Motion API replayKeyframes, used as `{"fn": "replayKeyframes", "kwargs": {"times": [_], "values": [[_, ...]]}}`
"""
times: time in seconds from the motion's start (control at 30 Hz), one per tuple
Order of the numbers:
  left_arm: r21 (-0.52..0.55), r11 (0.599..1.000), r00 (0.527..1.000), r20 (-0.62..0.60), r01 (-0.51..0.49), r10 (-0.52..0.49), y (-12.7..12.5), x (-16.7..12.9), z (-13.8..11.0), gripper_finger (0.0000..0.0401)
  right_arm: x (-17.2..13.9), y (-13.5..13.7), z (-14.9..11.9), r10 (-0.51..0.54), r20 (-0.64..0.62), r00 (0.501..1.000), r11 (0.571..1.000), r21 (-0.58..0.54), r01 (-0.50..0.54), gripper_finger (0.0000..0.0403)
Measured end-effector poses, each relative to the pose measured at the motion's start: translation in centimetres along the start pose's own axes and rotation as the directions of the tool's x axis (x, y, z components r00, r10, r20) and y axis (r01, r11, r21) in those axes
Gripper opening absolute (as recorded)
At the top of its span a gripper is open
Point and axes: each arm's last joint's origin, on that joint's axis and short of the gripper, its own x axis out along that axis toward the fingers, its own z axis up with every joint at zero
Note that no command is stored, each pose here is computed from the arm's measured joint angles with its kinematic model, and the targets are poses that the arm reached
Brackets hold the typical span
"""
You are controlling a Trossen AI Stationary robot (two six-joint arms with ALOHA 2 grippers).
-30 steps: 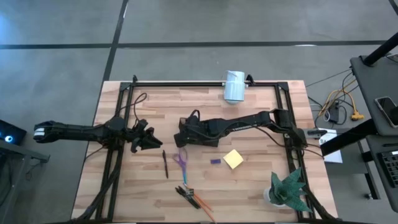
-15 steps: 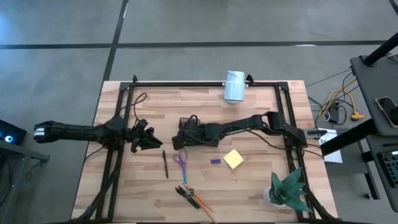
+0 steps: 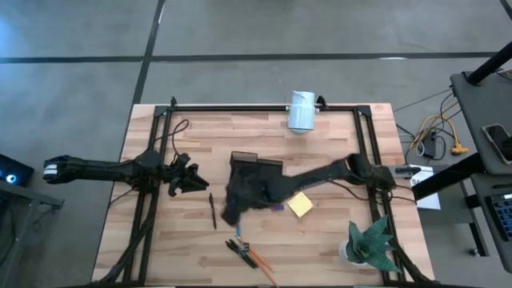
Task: Pick and place office supplies into organizer
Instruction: Put the black binder clip into the black desk organizer
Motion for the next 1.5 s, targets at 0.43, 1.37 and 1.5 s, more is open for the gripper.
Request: {"fn": "replayKeyframes", "kwargs": {"times": [0.43,1.37,1.5], "values": [[-0.015,0.999,0.999,-0.026,-0.032,0.031,0.4,0.2,-0.2,0.0132,-1.1,5.1,-6.6,0.103,-0.214,0.971,0.897,-0.401,-0.184,0.0178],[-0.032,0.998,0.997,-0.052,-0.061,0.059,0.8,0.5,-0.4,0.0132,4.8,5.7,-8.3,0.235,-0.389,0.891,0.719,-0.547,-0.429,0.0199],[-0.032,0.998,0.997,-0.052,-0.061,0.059,0.8,0.5,-0.4,0.0132,4.8,5.6,-8.4,0.226,-0.395,0.89,0.718,-0.55,-0.427,0.0197]]}}
